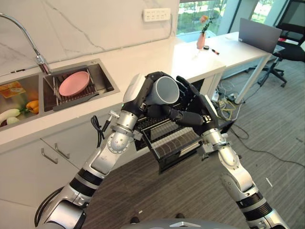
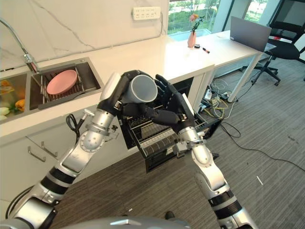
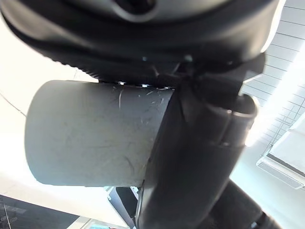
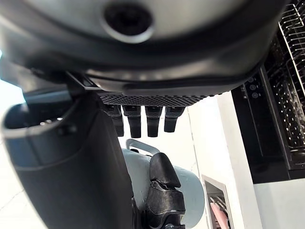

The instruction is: Place the dishes in the dishwasher.

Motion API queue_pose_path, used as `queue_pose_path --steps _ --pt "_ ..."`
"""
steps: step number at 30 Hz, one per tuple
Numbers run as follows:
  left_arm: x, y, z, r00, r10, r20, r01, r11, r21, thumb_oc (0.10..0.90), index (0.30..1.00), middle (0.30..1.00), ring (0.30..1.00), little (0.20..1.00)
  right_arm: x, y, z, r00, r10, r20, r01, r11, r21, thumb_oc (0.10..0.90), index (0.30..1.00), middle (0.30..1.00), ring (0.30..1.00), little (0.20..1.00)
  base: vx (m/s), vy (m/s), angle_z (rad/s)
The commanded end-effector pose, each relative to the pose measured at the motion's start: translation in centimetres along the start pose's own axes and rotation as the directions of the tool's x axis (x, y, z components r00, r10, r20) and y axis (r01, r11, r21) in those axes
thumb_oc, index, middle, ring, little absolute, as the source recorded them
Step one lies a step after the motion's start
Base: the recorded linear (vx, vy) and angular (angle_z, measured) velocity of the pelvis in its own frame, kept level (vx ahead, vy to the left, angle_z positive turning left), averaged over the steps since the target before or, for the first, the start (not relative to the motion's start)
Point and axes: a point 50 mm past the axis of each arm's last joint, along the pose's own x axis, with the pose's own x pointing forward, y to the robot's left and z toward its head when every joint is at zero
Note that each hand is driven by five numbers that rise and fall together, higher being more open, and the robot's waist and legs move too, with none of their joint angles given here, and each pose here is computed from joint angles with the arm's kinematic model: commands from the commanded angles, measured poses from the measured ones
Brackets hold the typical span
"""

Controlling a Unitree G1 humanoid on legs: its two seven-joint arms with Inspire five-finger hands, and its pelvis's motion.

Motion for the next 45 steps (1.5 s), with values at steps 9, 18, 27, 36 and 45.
queue_pose_path --steps 9,18,27,36,45 --pt "1.0 -4.1 9.0 0.875 -0.185 0.447 0.281 0.946 -0.159 0.400 0.300 0.300 0.300 0.300 3.2 0.7 2.4 0.990 -0.006 0.141 0.001 0.999 0.040 0.800 0.900 0.900 0.900 0.900 -0.01 0.005 0.06" --pt "1.1 -5.6 10.8 0.805 -0.277 0.525 0.394 0.911 -0.124 0.400 0.300 0.300 0.300 0.300 5.2 1.4 0.8 0.997 0.063 0.045 -0.061 0.997 -0.043 0.800 0.900 0.900 0.900 0.900 0.00 0.000 0.01" --pt "1.3 -6.4 11.8 0.780 -0.293 0.553 0.443 0.883 -0.158 0.400 0.300 0.300 0.300 0.300 6.6 2.9 0.2 0.995 0.102 0.019 -0.103 0.994 0.033 0.400 0.300 0.300 0.300 0.300 -0.01 -0.001 0.02" --pt "1.4 -6.3 11.6 0.791 -0.272 0.548 0.419 0.893 -0.162 0.400 0.300 0.300 0.300 0.300 6.0 2.4 1.5 0.992 0.025 0.122 -0.028 0.999 0.019 0.400 0.300 0.300 0.300 0.300 -0.01 0.001 0.09" --pt "1.4 -5.7 11.1 0.820 -0.221 0.527 0.360 0.916 -0.176 0.400 0.300 0.300 0.300 0.300 4.4 1.2 1.9 0.977 -0.111 0.184 0.084 0.985 0.147 0.400 0.300 0.300 0.300 0.300 -0.01 -0.001 0.05"
